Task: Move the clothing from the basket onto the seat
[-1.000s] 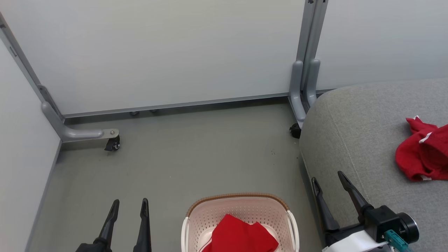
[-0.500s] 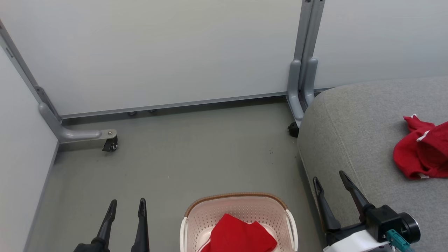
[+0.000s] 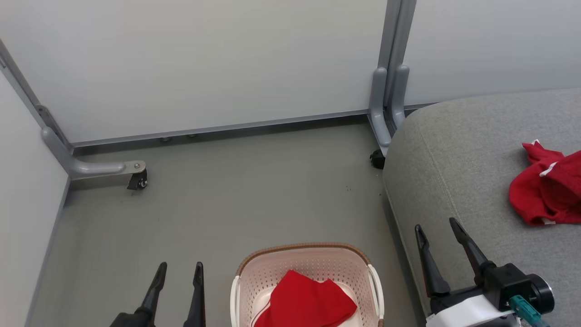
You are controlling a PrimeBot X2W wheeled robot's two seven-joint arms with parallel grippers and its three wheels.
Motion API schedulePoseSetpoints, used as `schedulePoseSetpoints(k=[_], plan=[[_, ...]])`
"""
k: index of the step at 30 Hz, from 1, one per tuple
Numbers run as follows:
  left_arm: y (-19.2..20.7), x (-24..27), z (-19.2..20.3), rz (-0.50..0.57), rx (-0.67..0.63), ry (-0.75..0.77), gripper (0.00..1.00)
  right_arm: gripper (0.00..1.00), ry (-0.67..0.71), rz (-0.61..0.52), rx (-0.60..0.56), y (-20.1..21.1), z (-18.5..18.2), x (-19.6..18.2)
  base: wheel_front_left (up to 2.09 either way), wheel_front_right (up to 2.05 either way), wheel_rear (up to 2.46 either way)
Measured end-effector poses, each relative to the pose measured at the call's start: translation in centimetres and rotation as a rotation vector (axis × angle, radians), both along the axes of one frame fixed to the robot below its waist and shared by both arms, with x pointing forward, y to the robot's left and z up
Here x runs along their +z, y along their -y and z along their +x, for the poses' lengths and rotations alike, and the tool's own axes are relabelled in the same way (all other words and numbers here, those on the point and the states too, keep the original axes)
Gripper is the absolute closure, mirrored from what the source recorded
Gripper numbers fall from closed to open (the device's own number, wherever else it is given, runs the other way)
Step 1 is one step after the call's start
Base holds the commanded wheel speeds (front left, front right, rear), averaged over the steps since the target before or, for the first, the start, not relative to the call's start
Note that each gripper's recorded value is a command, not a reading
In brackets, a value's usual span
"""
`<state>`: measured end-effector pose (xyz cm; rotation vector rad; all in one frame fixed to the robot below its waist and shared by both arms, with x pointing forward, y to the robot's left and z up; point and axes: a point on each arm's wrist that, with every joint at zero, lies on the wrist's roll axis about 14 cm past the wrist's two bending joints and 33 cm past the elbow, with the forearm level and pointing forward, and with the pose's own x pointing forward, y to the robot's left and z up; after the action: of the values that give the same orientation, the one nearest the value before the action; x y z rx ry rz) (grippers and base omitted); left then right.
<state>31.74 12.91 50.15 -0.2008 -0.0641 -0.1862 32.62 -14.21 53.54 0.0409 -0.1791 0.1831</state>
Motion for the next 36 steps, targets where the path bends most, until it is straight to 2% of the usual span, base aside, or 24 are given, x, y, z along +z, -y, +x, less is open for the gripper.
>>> schedulePoseSetpoints(k=[5, 13, 18, 28, 36], plan=[[2.8, -2.7, 1.6, 0.013, -0.097, -0.086, 0.00, 0.00, 0.001, -0.016, -0.061, 2.3, 1.4, 0.1, 0.00, 0.00, 0.00], [8.3, -4.2, 6.7, 0.061, -0.276, -0.117, 0.00, 0.00, 0.052, -0.040, -0.182, 6.6, 5.8, 1.9, 0.00, 0.00, 0.00], [11.6, -8.3, 9.0, 0.123, -0.416, -0.214, 0.00, 0.00, 0.069, -0.053, -0.236, 8.5, 8.8, 2.0, 0.00, 0.00, 0.00], [16.5, -18.6, 11.4, 0.275, -0.707, -0.443, 0.00, 0.00, 0.009, -0.103, -0.282, 10.5, 13.6, -1.8, 0.00, 0.00, 0.00], [17.1, -27.2, 11.3, 0.354, -0.813, -0.683, 0.00, 0.00, -0.030, -0.111, -0.288, 10.7, 16.7, -5.4, 0.00, 0.00, 0.00]])
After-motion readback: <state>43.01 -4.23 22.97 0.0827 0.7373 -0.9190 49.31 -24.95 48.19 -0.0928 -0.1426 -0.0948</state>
